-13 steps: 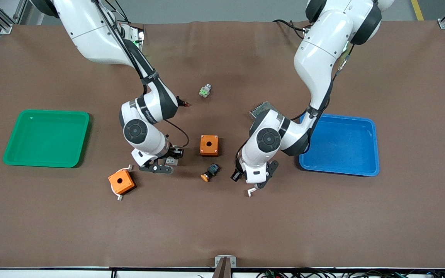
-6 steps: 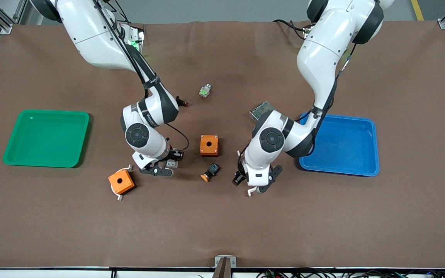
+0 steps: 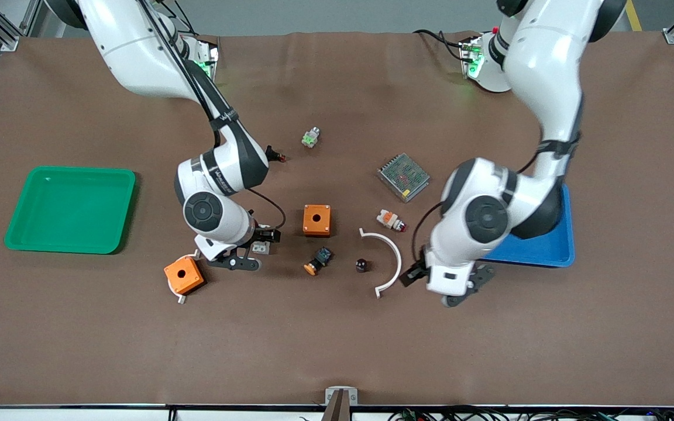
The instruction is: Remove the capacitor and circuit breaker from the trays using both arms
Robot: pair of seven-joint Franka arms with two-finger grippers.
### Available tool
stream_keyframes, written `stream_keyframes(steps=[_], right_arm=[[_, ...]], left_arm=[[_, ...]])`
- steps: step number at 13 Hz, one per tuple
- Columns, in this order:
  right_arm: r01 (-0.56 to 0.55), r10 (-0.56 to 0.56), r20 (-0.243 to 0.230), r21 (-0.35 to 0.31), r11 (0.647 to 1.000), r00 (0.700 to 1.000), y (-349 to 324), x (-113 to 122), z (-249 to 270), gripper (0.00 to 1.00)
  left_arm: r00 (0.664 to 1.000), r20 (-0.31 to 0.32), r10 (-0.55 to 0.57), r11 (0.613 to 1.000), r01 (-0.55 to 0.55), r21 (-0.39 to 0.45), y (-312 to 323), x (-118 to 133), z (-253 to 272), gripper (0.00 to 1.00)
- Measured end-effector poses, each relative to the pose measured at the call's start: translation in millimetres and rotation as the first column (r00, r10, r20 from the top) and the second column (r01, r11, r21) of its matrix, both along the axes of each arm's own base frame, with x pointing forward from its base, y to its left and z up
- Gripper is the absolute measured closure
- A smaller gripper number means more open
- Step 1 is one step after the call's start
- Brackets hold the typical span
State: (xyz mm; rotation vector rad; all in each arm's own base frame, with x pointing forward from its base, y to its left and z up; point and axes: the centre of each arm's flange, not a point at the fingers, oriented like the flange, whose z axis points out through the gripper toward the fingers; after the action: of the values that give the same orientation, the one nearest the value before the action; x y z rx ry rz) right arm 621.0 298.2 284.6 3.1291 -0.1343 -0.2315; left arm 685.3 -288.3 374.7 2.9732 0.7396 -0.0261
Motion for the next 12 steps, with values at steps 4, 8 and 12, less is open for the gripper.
stream_keyframes(steps=[4,8,12], right_arm=[[-0.023,0.024,0.009,-0.054,0.998,1.0,-22,6,107,0.0],[-0.086,0.085,-0.032,-0.032,0.996,0.996,-117,2,201,0.0],[-0.136,0.136,-0.098,-0.002,0.991,0.986,-202,-30,273,0.0]], left_arm=[[0.983,0.005,-0.183,0.982,0.183,0.038,85,2,69,0.0],[0.948,0.015,-0.318,0.946,0.317,0.067,158,1,107,0.0],[0.927,0.038,-0.372,0.926,0.368,0.082,211,-24,143,0.0]])
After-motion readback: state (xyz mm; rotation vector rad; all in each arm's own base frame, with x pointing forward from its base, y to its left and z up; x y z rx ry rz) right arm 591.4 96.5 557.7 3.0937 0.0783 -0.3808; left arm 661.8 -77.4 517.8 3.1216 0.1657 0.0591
